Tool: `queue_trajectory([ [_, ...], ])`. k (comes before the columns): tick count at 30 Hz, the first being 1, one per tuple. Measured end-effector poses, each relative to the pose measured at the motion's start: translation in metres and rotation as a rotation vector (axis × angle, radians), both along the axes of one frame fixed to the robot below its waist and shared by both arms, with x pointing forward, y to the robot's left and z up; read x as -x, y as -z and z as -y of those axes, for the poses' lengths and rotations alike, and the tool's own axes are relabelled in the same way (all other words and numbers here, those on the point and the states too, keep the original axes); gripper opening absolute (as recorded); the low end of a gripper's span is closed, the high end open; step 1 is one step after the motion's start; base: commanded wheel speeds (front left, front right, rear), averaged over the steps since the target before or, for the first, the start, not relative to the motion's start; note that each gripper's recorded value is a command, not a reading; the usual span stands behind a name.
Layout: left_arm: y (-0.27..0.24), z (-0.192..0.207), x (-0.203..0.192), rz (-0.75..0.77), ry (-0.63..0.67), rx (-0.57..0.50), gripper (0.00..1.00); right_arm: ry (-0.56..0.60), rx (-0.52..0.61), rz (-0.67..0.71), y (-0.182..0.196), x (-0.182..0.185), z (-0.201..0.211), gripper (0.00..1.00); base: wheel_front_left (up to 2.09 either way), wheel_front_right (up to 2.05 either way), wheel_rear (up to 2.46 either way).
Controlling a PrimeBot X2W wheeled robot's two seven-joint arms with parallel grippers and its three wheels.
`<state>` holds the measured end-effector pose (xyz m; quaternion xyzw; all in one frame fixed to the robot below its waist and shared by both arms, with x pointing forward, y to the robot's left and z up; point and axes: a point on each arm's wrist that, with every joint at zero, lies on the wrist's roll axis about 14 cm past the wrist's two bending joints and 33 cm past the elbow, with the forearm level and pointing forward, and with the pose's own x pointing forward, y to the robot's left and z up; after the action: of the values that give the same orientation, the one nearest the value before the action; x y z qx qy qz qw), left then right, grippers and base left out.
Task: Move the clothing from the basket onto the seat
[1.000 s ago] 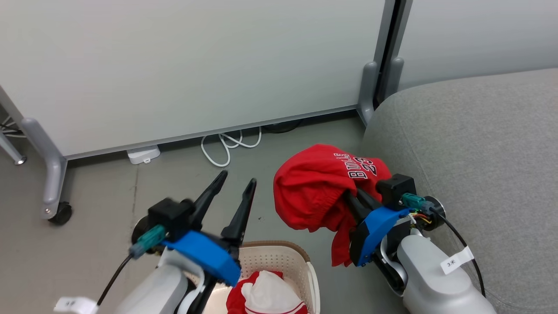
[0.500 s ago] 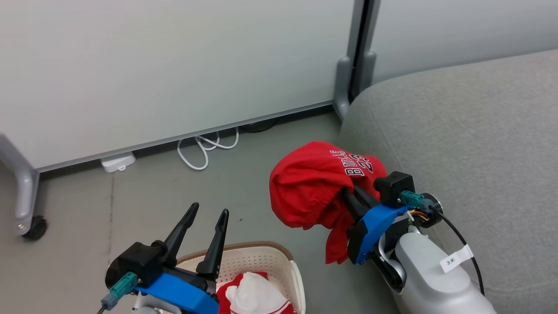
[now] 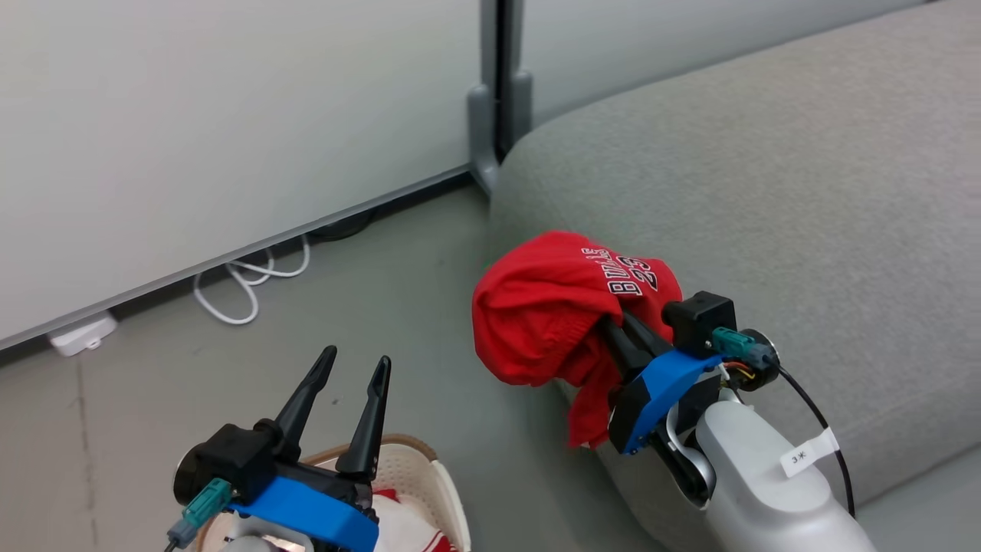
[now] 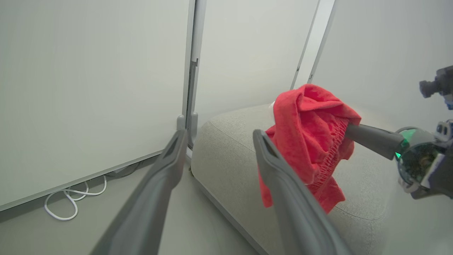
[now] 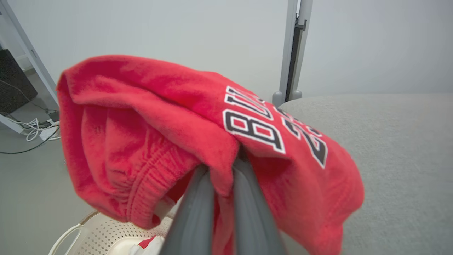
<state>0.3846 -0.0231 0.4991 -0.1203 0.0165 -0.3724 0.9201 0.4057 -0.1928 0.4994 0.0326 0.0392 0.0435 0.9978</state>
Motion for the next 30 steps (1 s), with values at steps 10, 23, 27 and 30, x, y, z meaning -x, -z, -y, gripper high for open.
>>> queue_trajectory([
  [10, 0.009, 0.042, 0.001, -0.012, 0.127, -0.005, 1.00, 0.142, -0.015, -0.013, 0.009, 0.031, 0.045, 0.00, 0.00, 0.00, 0.00],
  [23, 0.027, 0.065, 0.006, -0.051, 0.220, -0.024, 1.00, 0.236, -0.028, -0.021, 0.015, 0.046, 0.072, 0.00, 0.00, 0.00, 0.00],
  [27, 0.027, 0.065, 0.005, -0.052, 0.221, -0.023, 1.00, 0.241, -0.032, -0.024, 0.017, 0.047, 0.072, 0.00, 0.00, 0.00, 0.00],
  [30, 0.029, 0.063, 0.004, -0.054, 0.217, -0.025, 1.00, 0.248, -0.044, -0.024, 0.018, 0.046, 0.074, 0.00, 0.00, 0.00, 0.00],
])
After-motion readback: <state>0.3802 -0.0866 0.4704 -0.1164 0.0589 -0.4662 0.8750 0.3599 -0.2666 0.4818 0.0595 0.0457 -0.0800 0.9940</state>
